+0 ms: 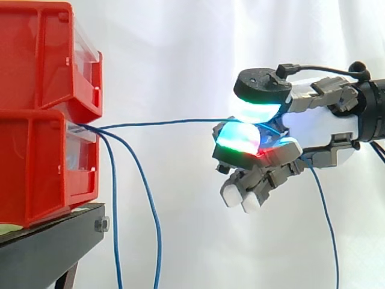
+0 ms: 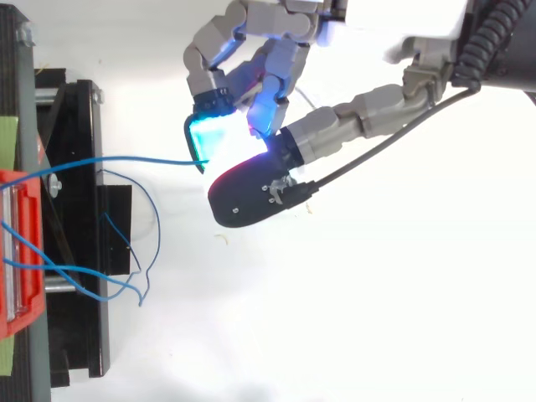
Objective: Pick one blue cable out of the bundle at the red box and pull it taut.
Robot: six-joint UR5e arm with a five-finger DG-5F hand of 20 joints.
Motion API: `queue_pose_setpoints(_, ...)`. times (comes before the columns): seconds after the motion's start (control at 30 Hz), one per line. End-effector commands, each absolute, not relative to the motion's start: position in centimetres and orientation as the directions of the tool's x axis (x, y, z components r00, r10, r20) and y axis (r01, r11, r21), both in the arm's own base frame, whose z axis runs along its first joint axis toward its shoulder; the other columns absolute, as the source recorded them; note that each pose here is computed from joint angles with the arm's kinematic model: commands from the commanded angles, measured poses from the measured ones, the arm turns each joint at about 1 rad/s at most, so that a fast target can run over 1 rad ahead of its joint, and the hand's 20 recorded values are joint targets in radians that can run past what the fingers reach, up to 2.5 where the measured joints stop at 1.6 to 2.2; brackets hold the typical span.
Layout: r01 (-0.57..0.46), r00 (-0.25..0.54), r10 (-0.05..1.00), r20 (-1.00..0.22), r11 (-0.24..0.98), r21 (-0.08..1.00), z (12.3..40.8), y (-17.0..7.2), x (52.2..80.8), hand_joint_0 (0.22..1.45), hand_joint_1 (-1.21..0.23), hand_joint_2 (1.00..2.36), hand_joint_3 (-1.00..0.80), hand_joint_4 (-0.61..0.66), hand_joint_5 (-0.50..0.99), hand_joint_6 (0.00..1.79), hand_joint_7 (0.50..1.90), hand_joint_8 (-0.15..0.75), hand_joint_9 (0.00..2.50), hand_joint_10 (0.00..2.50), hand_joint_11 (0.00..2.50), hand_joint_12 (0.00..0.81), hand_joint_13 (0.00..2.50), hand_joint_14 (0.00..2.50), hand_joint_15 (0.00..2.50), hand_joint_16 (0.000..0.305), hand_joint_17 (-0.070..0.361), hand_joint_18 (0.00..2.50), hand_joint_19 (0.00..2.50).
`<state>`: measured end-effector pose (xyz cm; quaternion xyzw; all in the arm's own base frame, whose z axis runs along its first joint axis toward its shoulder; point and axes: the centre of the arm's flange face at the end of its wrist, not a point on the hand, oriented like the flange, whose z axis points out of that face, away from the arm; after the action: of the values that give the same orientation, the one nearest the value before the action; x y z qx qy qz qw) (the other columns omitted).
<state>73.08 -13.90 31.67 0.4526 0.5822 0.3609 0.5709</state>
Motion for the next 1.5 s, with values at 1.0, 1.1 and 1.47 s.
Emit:
queue_pose_setpoints(1.0,0.118,0.061,0.931,-0.360,0.352,0.929,31.6,-13.7,73.1,0.60,-0.82,1.05,0.02,0.07,-0.09,0.91,1.24,0.440,1.25,0.01,1.26,0.455,0.74,0.01,0.39,0.068,0.152,0.73,0.37)
queue_pose_setpoints(1.1,0.126,0.057,0.931,-0.359,0.350,0.928,31.1,-13.7,72.9,0.60,-0.81,1.06,0.01,0.06,-0.09,0.91,1.22,0.430,1.18,0.01,1.14,0.447,0.68,0.01,0.33,0.067,0.151,0.70,0.35)
queue_pose_setpoints(1.47,0.122,0.055,0.932,-0.358,0.350,0.929,27.3,-13.4,72.0,0.59,-0.80,1.08,-0.01,0.05,-0.09,0.91,1.21,0.413,0.87,0.01,0.44,0.425,0.54,0.01,0.20,0.066,0.148,0.61,0.29)
